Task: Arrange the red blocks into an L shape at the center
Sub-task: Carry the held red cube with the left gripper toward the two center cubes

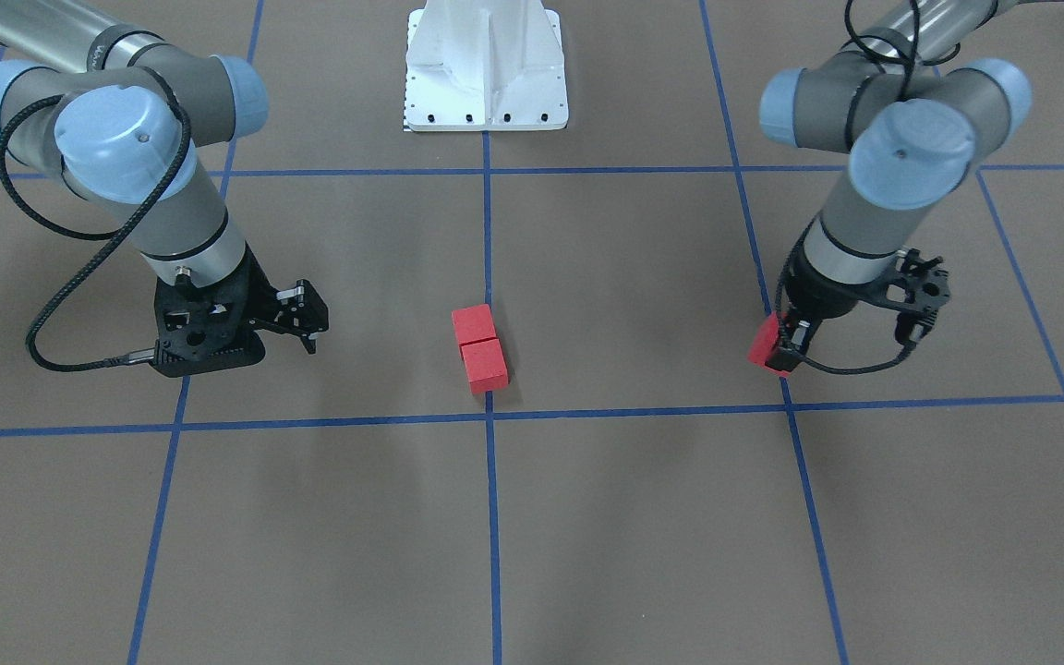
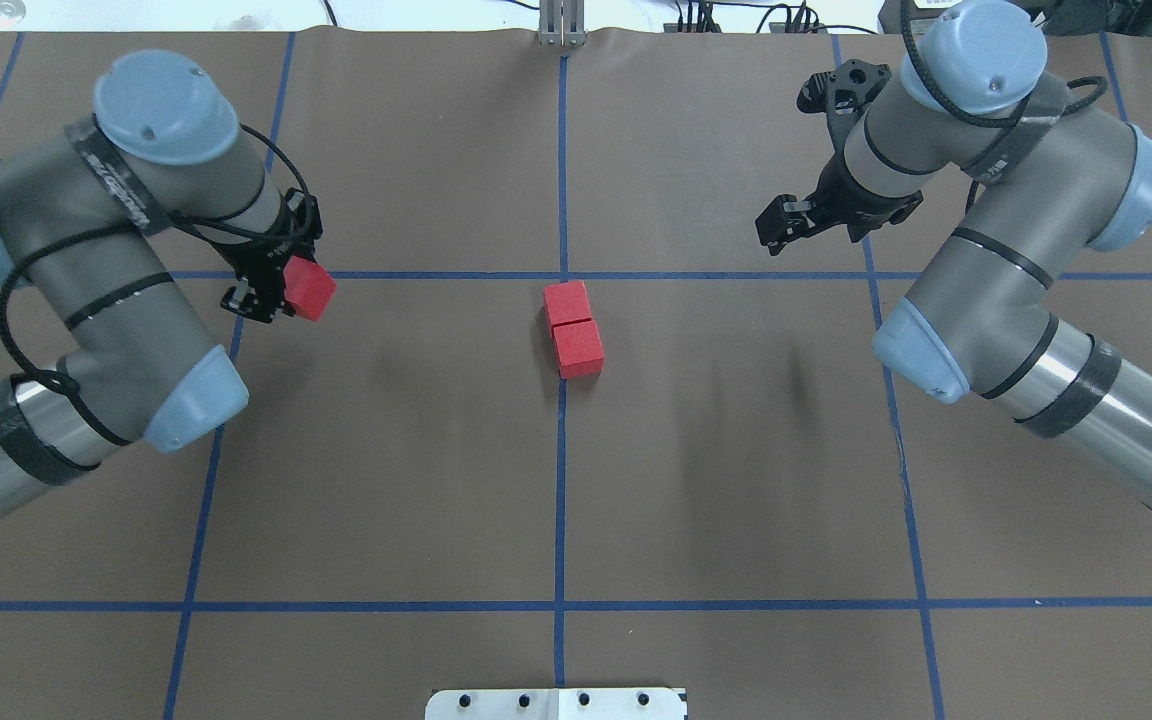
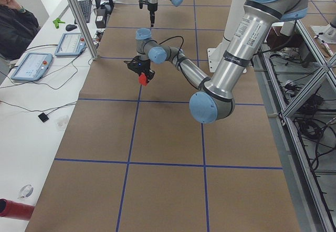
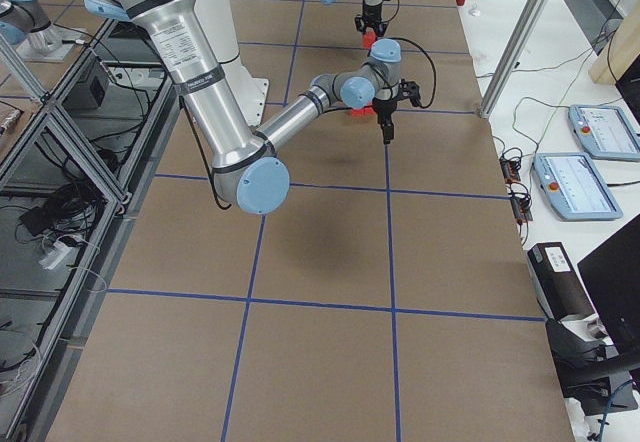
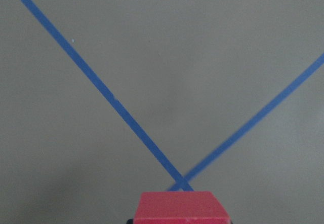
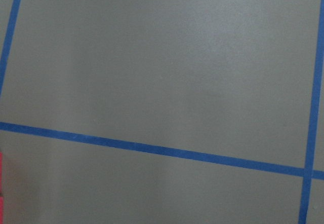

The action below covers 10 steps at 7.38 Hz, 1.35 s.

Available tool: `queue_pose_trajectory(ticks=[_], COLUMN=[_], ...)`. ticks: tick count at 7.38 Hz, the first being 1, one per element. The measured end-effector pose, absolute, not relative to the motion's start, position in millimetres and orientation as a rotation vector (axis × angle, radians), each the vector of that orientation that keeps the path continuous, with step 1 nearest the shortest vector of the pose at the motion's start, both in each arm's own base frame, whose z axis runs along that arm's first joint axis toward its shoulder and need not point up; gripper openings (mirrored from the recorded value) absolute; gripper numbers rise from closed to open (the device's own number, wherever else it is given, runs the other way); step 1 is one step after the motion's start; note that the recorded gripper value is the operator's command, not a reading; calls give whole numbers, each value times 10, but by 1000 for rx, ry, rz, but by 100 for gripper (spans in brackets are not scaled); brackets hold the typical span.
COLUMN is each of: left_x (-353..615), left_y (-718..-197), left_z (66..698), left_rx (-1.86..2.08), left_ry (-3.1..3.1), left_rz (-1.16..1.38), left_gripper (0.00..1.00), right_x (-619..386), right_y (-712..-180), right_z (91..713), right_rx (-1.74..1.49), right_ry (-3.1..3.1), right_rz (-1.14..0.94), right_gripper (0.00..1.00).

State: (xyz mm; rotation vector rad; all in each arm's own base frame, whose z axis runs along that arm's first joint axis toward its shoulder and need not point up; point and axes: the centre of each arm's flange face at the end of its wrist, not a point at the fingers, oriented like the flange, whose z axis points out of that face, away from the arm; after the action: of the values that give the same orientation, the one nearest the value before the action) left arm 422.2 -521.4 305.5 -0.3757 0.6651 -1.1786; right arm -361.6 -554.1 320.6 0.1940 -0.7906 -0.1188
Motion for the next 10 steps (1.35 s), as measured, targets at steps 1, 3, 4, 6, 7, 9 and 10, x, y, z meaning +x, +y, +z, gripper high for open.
queue_pose_trajectory(ticks=[1,3,4,6,7,9,10], left_x=[4583,5250,5526,5730,5743,5835,5891], left_y=[-5052,-5122,-5259,-5422,-5466,-5522,-5560], left_z=[2929,2448,2197,1945,1929,2030,2051], left_rx=[-406,-451,-470,-502,-520,-559,-580], left_ry=[640,569,532,493,479,448,454], left_rz=[-1228,-1328,-1390,-1504,-1567,-1684,-1726], left_gripper=[0,0,0,0,0,0,0], right_x=[-3563,-3520,-3500,-3464,-3461,-3453,-3455], right_y=[-5524,-5479,-5458,-5423,-5419,-5408,-5404], right_z=[3320,3433,3459,3506,3491,3442,3436], right_rx=[178,158,157,161,164,169,169], right_ry=[-797,-803,-802,-793,-794,-801,-802], right_rz=[-127,-132,-130,-126,-125,-122,-122], right_gripper=[99,99,99,99,99,99,99])
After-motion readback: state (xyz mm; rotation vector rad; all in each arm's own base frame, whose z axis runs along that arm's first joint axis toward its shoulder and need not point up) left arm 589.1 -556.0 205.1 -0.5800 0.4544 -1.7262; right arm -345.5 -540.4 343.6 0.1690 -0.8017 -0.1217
